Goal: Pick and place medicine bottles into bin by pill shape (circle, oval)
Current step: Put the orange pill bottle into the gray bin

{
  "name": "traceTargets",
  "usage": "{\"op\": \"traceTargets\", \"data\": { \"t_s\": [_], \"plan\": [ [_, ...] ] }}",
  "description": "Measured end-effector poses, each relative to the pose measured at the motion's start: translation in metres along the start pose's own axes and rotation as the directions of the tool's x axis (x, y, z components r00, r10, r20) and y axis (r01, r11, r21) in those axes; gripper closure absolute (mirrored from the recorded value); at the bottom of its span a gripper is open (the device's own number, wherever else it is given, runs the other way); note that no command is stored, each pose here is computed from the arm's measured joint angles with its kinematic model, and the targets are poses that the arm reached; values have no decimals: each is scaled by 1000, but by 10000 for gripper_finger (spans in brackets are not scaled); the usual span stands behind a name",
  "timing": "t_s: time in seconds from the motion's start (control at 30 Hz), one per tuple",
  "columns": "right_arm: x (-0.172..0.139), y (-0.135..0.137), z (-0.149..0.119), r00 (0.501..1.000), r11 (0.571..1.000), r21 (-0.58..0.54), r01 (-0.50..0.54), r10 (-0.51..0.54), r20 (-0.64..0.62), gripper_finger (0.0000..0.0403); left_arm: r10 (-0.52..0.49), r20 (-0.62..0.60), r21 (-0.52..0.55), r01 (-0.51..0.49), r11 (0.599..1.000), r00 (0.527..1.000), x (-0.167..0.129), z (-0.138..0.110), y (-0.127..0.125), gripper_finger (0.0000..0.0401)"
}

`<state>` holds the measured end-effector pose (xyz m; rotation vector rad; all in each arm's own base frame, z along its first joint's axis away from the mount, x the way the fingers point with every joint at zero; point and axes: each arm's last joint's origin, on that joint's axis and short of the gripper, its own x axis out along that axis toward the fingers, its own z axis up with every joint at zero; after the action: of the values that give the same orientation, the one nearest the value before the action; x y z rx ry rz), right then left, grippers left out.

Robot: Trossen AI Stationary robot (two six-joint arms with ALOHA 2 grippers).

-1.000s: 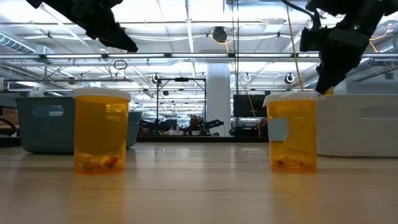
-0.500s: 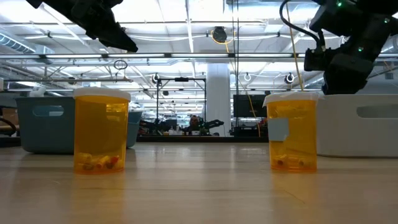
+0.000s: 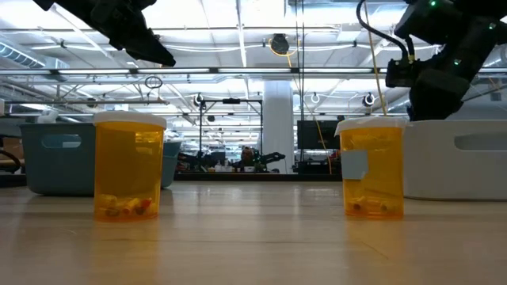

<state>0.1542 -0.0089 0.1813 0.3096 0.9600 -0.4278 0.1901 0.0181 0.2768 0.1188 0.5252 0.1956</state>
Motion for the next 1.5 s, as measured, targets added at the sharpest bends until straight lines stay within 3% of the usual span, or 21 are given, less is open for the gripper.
{"op": "traceTargets", "data": {
  "t_s": [0.17, 0.47, 0.7, 0.87, 1.07, 1.5],
  "plan": [
    [-8, 4, 7, 998, 998, 17, -64, 64, 11, 140, 0, 0, 0, 0, 1000, 1000, 0, 0, 0, 254],
    [-33, 9, 26, 996, 996, 32, -83, 83, 26, 140, 0, 0, 0, 0, 1000, 1000, 0, 0, 0, 254],
    [-53, 24, 40, 984, 988, 8, -152, 150, 96, 140, 1, 0, 0, -1, 1000, 1000, 0, 0, 0, 254],
    [-59, 44, 47, 955, 969, -38, -244, 247, 166, 140, 0, -1, 0, 0, 1000, 1000, 0, 0, 0, 254],
    [-53, 69, 43, 941, 957, -87, -275, 287, 181, 140, 0, 0, 0, 0, 1000, 1000, 0, 0, 0, 254],
    [-59, 135, 49, 939, 945, -204, -255, 293, 180, 140, -1, 0, -39, 1, 999, 1000, 0, 0, 0, 254]
  ]
}}
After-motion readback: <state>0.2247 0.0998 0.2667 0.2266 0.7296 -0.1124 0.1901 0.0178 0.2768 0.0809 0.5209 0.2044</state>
